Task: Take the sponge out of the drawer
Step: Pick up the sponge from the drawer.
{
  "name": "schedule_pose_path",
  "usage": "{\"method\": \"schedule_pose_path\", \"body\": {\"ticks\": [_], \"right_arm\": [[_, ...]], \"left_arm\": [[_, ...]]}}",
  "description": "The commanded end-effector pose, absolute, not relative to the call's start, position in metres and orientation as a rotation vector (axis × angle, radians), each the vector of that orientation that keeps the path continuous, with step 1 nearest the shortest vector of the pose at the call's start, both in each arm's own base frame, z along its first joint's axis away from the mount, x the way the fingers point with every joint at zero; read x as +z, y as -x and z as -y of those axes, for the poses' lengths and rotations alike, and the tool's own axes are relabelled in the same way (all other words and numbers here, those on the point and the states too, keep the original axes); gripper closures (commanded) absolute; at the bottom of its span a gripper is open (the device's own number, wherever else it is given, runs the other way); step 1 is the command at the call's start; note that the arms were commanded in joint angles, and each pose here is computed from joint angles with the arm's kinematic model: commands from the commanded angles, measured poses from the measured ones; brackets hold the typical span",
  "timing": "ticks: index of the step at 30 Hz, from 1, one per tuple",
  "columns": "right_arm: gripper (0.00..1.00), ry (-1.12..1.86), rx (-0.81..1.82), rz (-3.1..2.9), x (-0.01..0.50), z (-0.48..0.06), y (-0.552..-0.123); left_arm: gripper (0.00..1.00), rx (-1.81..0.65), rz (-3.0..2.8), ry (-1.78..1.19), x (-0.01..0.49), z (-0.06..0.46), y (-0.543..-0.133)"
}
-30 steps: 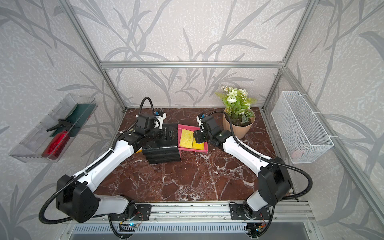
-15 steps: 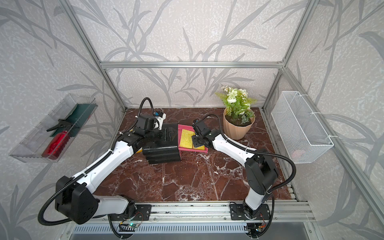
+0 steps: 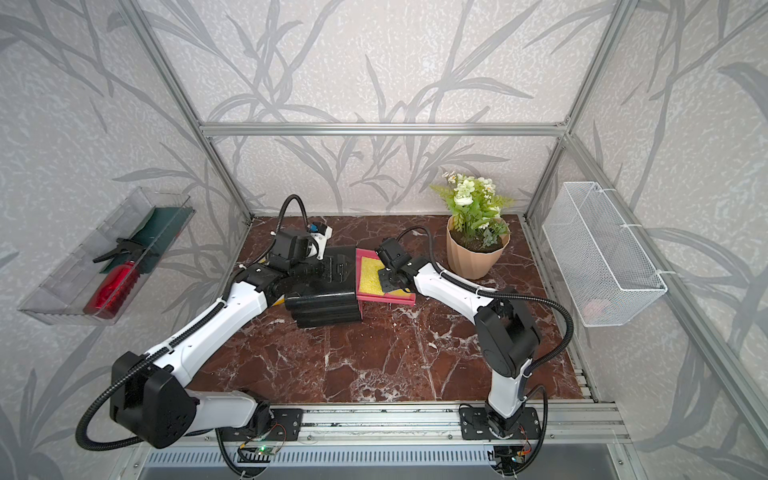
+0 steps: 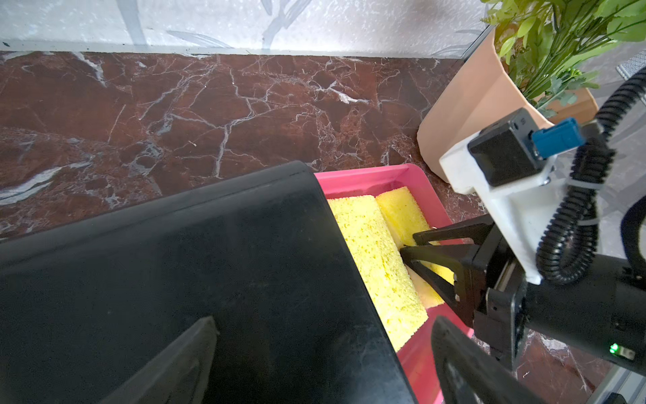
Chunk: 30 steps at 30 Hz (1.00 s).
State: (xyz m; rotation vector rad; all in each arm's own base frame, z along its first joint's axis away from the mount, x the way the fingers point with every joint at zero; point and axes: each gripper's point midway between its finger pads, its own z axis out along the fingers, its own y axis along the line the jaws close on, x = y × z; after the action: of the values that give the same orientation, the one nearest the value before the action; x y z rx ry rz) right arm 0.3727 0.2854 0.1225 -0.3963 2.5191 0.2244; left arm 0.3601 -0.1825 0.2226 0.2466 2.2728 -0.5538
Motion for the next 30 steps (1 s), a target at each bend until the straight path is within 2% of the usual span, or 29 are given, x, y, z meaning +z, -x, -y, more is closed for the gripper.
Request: {"method": "schedule_pose_path", "body": {"ticks": [1, 5, 14, 18, 30], "right_arm": [[0.87, 0.427, 0.256, -2.554, 0.116, -0.288, -0.362], [0.95, 0.455, 0.295, -2.48, 0.14, -0.29, -0.362], [0.96, 0.754, 0.3, -2.145, 0.223, -0.287, -0.351], [0.95, 0.896, 0.325, -2.058, 0.235, -0.289, -0.335], [0.96, 0.921, 0.274, -1.955, 0.264, -0.274, -0.325]], "left_arm": [[0.05, -0.54, -2.32, -0.247, 0.212, 0.179, -0.351], [0.04, -0.572, -2.297, -0.246, 0.222, 0.182, -0.349], [0.05, -0.767, -2.277, -0.299, 0.268, 0.205, -0.34], [0.05, -0.879, -2.285, -0.332, 0.285, 0.218, -0.331], [0.06, -0.933, -2.353, -0.343, 0.281, 0.231, -0.343]]}}
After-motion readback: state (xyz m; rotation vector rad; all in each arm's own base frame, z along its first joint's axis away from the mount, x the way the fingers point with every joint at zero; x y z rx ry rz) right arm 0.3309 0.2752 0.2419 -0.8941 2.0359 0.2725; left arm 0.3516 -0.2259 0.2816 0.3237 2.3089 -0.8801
